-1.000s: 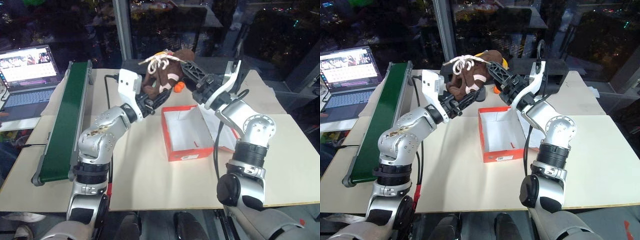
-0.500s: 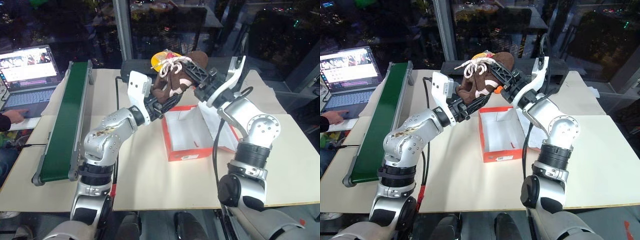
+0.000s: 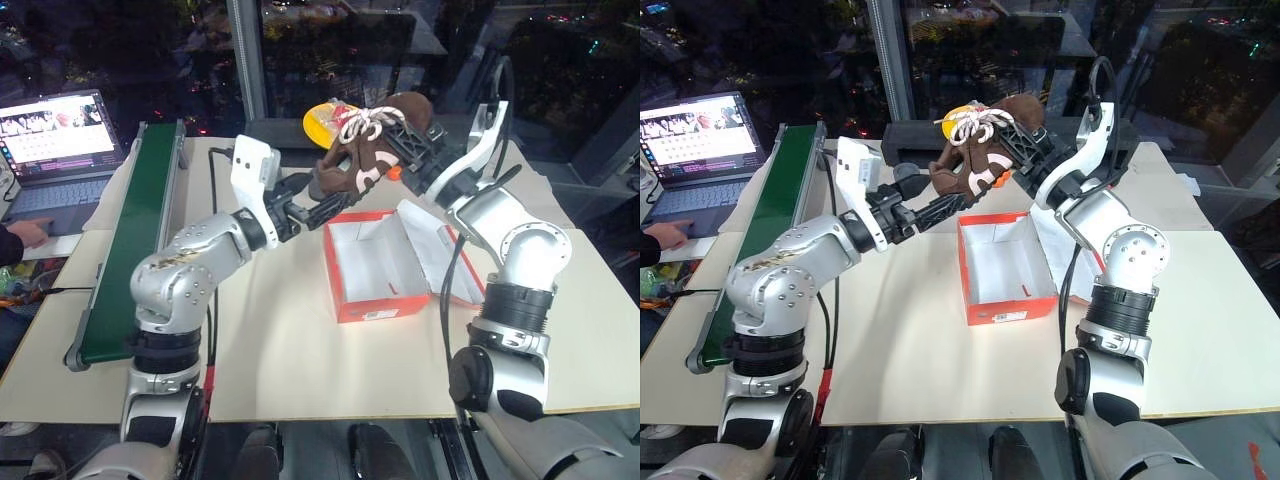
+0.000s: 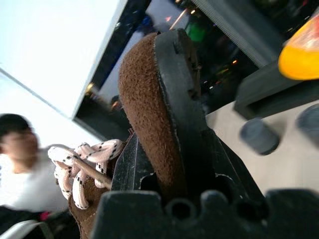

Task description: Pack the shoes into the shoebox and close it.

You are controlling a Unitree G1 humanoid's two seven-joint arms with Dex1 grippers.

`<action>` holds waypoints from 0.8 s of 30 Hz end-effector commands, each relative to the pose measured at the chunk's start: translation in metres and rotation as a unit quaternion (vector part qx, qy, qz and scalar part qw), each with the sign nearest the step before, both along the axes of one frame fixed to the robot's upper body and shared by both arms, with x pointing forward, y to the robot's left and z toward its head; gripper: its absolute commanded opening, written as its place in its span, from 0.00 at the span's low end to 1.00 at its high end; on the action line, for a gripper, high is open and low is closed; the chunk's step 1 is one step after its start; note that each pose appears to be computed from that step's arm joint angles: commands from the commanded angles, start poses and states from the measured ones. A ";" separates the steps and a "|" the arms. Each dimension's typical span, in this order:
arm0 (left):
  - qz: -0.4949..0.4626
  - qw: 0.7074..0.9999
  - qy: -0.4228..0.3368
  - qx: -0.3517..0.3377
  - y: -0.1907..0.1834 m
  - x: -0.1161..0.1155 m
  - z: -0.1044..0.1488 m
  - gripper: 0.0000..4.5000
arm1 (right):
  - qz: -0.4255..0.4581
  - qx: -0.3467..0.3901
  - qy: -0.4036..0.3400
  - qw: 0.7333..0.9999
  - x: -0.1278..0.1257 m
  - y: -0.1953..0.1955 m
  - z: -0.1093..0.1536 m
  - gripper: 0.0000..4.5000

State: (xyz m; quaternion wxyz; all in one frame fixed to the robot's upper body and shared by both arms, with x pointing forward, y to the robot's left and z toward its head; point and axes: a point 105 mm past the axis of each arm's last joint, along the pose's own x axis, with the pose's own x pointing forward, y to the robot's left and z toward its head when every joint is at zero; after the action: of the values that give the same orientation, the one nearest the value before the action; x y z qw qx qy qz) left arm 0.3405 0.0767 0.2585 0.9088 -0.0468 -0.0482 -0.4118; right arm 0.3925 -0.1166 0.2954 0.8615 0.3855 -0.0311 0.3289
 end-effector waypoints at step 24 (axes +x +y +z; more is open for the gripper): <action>0.045 0.989 -0.061 0.126 0.024 -0.007 -0.004 1.00 | 0.075 -0.476 0.044 0.875 0.015 -0.008 -0.092 0.10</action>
State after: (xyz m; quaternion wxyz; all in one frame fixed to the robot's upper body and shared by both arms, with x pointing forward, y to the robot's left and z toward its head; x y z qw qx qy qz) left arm 0.3398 0.1018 0.2422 0.9220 0.0827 -0.0240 -0.3775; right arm 0.3992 -0.1159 0.1786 0.9067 -0.0262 0.2353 0.3490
